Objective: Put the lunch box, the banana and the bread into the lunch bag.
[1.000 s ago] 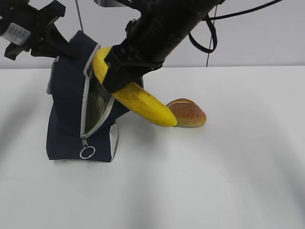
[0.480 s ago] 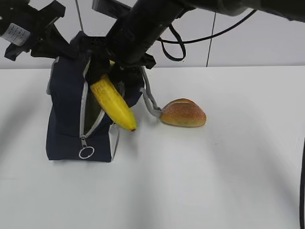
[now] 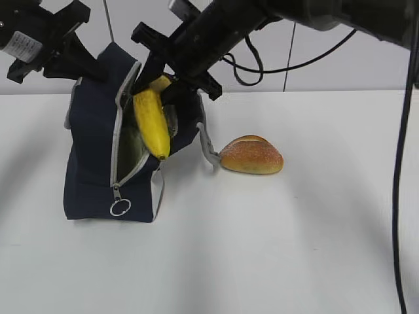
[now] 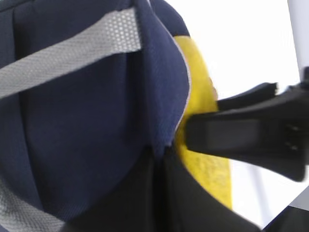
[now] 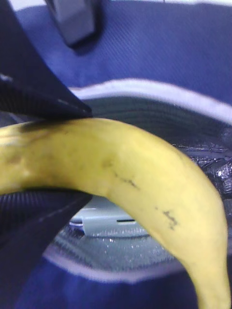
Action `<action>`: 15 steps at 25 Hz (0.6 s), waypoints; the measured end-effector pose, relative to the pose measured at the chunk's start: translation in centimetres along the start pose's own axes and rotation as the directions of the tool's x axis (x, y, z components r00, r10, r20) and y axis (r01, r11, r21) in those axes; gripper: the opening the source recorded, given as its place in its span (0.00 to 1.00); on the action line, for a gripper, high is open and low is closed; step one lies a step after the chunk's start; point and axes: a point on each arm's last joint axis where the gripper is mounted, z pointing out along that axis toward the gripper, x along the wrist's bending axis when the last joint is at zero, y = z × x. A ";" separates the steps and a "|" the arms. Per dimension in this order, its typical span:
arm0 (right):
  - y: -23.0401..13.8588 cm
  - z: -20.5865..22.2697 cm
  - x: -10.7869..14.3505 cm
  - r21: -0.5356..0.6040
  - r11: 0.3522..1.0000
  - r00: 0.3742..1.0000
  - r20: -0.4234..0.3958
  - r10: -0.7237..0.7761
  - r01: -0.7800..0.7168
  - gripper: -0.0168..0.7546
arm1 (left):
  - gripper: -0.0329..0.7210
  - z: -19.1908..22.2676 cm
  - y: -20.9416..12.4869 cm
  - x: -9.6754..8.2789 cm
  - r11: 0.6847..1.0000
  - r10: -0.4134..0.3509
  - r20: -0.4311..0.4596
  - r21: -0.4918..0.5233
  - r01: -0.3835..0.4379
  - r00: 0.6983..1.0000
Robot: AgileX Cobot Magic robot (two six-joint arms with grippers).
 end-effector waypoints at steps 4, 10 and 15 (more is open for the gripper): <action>0.2 2.1 -0.6 0.018 0.994 0.990 -0.096 0.105 -0.104 0.43 | 0.04 0.0 0.0 0.0 1.000 0.000 0.001 0.002 0.000 1.000; 0.4 4.2 -1.3 0.013 0.989 0.975 -0.167 0.146 -0.145 0.43 | 0.04 0.0 0.0 0.0 1.000 0.000 0.001 0.002 0.000 1.000; 0.3 4.8 -1.4 -0.002 0.999 0.985 -0.166 0.042 -0.042 0.65 | 0.04 0.0 0.0 0.0 1.000 0.000 0.001 0.002 0.000 1.000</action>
